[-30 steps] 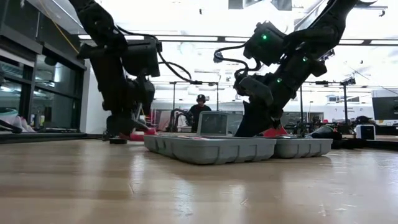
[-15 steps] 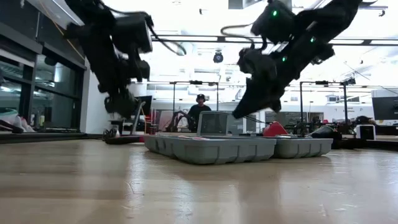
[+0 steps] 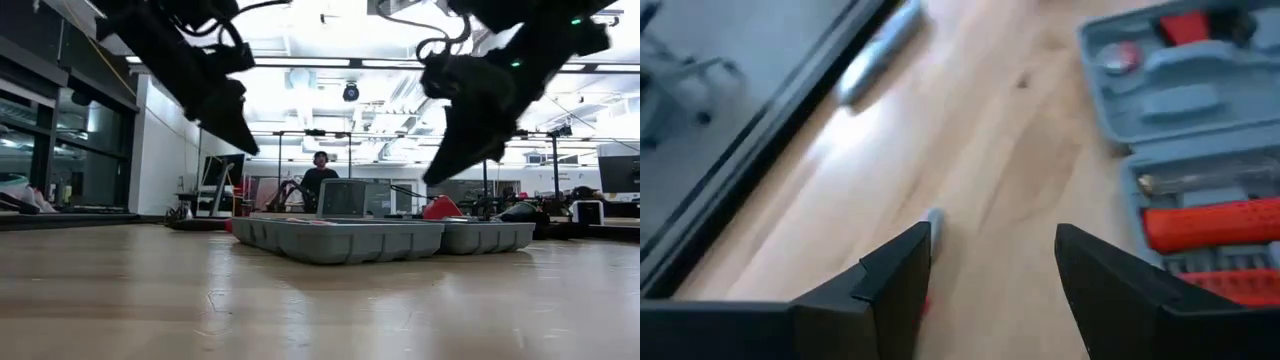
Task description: Prefit tool cases
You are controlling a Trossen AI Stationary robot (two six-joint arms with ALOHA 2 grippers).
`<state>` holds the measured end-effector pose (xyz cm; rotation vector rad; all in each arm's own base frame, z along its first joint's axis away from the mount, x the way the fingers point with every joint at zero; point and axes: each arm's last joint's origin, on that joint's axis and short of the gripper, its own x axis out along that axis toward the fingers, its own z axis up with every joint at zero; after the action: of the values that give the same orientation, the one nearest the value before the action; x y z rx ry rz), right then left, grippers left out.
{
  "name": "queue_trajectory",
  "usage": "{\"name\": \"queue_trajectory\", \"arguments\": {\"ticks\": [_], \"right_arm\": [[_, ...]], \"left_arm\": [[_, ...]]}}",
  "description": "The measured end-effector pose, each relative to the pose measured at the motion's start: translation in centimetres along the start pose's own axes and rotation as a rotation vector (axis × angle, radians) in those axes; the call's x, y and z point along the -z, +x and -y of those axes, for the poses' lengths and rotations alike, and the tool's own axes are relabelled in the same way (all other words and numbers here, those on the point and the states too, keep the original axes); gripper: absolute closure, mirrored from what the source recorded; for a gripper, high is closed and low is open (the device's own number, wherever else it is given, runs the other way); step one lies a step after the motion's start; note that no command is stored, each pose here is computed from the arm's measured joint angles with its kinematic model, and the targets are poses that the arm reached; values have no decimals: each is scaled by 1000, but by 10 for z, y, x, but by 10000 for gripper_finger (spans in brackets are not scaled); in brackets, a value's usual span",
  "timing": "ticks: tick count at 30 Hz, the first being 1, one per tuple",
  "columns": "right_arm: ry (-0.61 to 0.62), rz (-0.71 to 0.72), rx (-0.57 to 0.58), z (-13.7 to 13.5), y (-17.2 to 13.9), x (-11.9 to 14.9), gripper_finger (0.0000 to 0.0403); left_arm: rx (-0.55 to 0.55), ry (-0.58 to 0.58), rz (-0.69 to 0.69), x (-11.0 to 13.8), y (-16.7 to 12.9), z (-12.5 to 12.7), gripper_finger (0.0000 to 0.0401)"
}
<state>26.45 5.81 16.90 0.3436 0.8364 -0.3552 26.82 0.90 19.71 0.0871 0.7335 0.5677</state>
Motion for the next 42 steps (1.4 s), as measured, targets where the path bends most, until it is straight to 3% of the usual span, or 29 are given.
{"name": "queue_trajectory", "arguments": {"ticks": [8,16,23,27,31,42], "right_arm": [[74,42,10,-30,-17,29,403],[170,24,76,-44,-14,61,403],[217,-63,186,-40,18,81,403],[215,-60,203,-34,30,75,403],[172,-51,184,-28,37,63,403],[111,-14,199,-10,51,41,403]], "left_arm": [[-17,116,-81,20,52,9,237],[131,112,-186,41,84,16,277],[227,113,-182,42,78,31,331],[367,115,-187,43,72,43,363],[436,118,-211,47,65,53,392],[465,128,-279,51,43,63,399]]}}
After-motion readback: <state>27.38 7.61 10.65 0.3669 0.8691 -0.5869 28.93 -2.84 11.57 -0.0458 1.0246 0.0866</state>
